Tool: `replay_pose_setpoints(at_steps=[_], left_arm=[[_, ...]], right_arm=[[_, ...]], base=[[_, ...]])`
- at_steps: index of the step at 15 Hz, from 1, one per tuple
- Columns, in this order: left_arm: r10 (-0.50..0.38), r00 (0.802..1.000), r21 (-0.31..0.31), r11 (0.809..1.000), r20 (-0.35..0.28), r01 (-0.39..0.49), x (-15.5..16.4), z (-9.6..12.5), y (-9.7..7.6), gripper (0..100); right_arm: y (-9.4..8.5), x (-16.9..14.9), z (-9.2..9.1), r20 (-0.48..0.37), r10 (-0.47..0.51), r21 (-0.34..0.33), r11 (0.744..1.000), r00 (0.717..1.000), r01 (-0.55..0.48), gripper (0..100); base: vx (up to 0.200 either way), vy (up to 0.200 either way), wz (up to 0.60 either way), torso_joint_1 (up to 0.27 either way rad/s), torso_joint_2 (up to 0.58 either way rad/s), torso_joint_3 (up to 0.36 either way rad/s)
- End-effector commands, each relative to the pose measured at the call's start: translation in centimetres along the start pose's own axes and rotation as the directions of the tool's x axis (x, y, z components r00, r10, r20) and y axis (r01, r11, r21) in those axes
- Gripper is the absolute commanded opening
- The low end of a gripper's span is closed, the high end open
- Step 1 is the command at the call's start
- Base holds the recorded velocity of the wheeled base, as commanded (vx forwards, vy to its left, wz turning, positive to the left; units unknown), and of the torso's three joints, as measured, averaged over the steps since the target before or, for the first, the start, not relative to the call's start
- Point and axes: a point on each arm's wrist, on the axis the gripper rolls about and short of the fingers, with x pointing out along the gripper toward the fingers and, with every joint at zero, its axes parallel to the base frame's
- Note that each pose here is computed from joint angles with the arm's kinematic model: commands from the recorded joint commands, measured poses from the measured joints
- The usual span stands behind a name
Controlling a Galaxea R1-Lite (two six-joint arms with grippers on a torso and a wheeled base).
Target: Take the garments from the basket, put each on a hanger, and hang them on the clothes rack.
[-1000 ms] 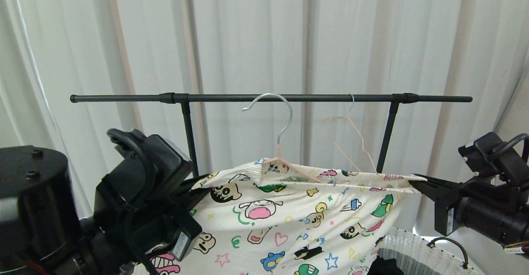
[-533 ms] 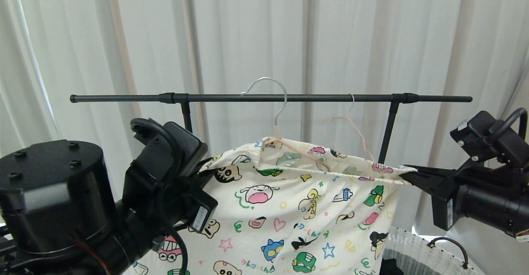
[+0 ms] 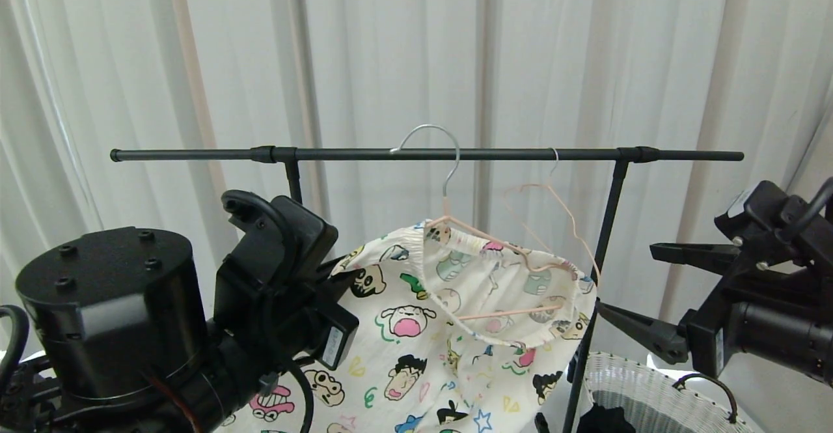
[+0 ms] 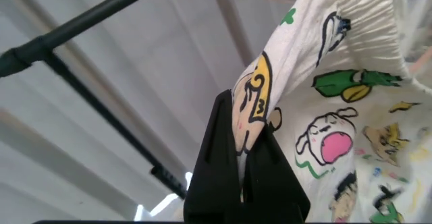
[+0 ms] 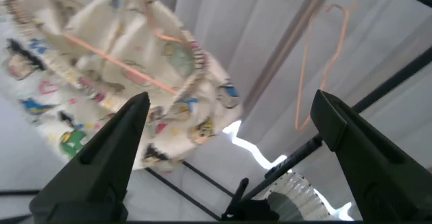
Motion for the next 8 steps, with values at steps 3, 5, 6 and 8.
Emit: replay_pose_setpoints(at_steps=[3,5,6,8], left_arm=[[-0.093,0.995,-0.01,0.996,0.046,0.094,0.1,0.5,0.0,0],[-0.163,0.986,0.003,0.987,0.023,0.163,-0.1,-0.6,-0.4,0],[-0.184,0.983,0.004,0.983,0.016,0.184,-0.2,-1.0,-0.5,0],[-0.206,0.978,0.006,0.979,0.017,0.206,-0.3,-1.1,-0.7,0]], right_arm=[[0.0,-2.8,-0.3,-0.034,0.014,-0.071,0.997,0.999,-0.017,100],[0.0,-4.0,-0.8,-0.073,0.018,-0.099,0.995,0.997,-0.025,100],[0.0,-4.4,-0.9,-0.071,0.017,-0.114,0.993,0.997,-0.025,100],[0.0,-4.6,-1.0,-0.078,0.026,-0.137,0.99,0.997,-0.036,100]], base=[[0.0,0.0,0.0,0.0,0.0,0.0],[0.0,0.0,0.0,0.0,0.0,0.0],[0.0,0.0,0.0,0.0,0.0,0.0],[0.0,0.0,0.0,0.0,0.0,0.0]])
